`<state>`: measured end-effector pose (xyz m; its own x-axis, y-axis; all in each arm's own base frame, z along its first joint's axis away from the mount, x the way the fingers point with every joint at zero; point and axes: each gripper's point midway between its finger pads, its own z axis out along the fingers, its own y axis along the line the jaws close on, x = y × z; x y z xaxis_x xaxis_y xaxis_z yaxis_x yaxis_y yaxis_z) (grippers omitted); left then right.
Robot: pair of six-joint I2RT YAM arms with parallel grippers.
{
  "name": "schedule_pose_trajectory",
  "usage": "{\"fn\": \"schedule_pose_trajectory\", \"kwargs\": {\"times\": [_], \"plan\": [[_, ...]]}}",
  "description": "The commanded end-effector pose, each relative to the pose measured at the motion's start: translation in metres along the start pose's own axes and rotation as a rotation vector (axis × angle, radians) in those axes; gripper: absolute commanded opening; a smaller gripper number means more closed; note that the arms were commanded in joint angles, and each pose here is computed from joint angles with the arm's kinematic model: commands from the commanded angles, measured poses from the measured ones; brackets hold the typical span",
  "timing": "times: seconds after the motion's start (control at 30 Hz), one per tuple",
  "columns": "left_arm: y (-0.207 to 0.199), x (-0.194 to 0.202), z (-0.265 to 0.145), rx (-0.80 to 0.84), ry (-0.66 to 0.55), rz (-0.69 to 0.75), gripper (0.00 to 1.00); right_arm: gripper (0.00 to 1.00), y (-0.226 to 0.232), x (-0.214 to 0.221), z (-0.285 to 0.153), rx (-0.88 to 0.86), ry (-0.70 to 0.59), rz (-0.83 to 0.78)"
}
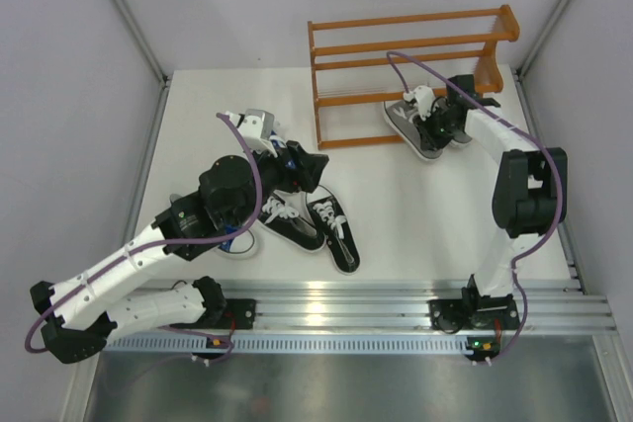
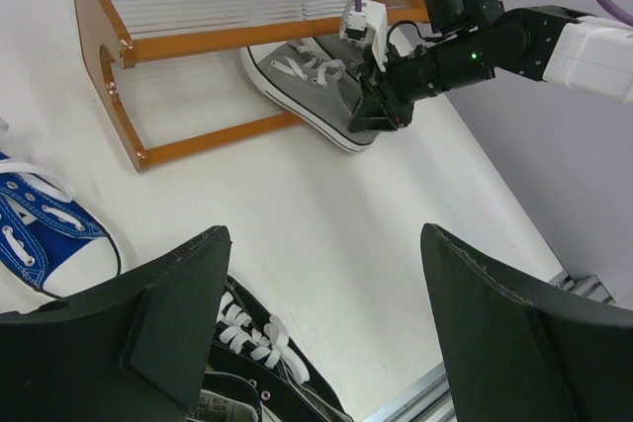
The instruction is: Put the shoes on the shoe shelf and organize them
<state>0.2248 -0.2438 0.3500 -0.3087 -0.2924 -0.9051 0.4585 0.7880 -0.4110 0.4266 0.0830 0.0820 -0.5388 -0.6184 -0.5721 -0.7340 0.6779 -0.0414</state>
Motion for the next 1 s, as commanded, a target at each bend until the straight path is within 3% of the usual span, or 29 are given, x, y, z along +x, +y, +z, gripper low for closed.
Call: {"fn": "schedule_pose_trajectory", "kwargs": {"times": [0.0, 0.13, 0.43, 0.97], "plan": [[-0.004, -0.012, -0.002, 0.021, -0.047, -0.023, 0.83, 0.15, -0.002, -0.016, 0.001, 0.034, -0.053, -0.013], [-0.004, -0.013, -0.003, 0.021, -0.049, -0.024, 0.83, 0.0, -0.007, -0.029, -0.01, 0.078, -0.122, 0.065], [-0.005, -0.013, -0.002, 0.022, -0.048, -0.021, 0.83, 0.0, -0.024, -0.061, -0.036, 0.22, -0.293, 0.188], [-0.008, -0.01, 0.004, 0.025, -0.034, -0.013, 0.83, 0.0, -0.054, -0.075, -0.034, 0.339, -0.355, 0.189]]}}
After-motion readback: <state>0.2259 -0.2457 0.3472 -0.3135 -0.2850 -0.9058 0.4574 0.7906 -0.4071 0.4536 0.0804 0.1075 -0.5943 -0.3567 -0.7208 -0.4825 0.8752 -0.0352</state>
